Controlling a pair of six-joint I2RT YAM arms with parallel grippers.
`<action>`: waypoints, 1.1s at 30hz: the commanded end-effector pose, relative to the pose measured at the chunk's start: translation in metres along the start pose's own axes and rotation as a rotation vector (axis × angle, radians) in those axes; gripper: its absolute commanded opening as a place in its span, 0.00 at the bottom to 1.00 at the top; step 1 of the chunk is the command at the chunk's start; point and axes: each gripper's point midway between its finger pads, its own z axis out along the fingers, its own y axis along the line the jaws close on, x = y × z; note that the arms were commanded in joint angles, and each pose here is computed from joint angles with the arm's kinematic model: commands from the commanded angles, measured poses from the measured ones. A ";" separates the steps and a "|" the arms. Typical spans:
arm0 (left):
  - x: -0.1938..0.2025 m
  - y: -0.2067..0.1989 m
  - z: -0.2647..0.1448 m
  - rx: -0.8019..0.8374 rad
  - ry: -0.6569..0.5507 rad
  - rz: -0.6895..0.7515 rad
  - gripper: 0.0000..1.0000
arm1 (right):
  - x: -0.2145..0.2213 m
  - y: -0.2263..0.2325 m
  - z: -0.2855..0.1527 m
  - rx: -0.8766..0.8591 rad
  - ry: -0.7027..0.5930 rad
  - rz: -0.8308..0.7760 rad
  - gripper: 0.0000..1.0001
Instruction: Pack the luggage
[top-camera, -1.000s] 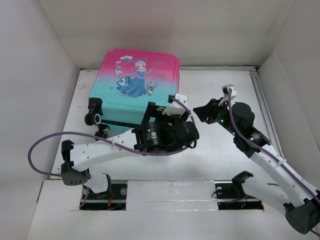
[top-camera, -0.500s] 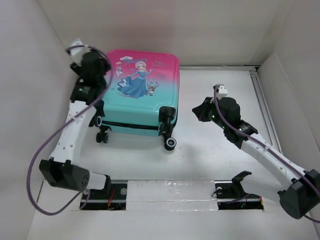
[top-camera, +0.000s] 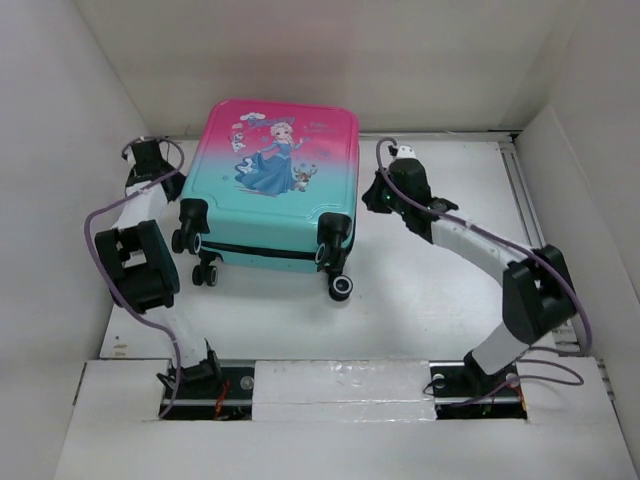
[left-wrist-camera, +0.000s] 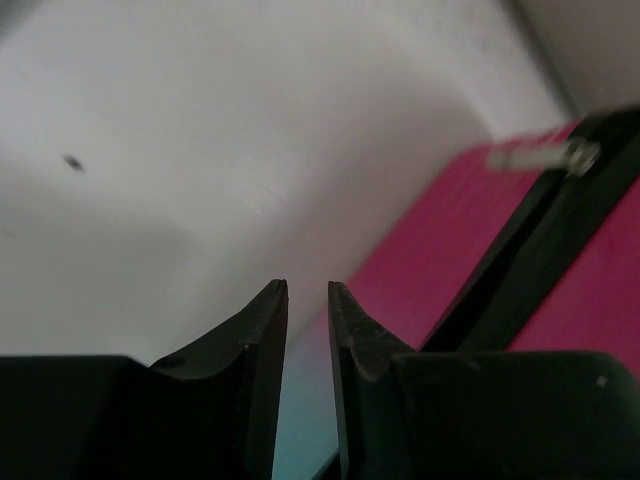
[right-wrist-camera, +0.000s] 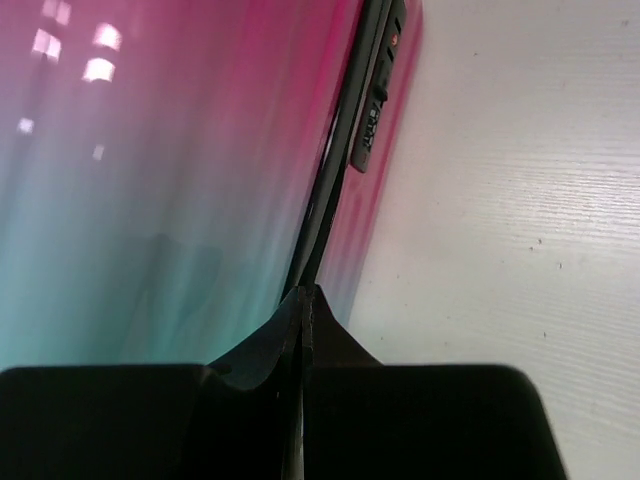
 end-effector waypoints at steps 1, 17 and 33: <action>0.029 -0.036 -0.005 0.205 0.054 -0.070 0.17 | -0.026 -0.002 0.026 0.013 -0.064 0.003 0.00; 0.285 -0.050 -0.159 0.486 0.212 0.021 0.11 | -0.091 0.028 0.122 -0.104 -0.019 -0.063 0.00; 0.092 -0.061 -0.299 0.604 -0.461 -0.191 0.67 | -0.260 -0.026 -0.098 0.047 -0.432 -0.051 0.36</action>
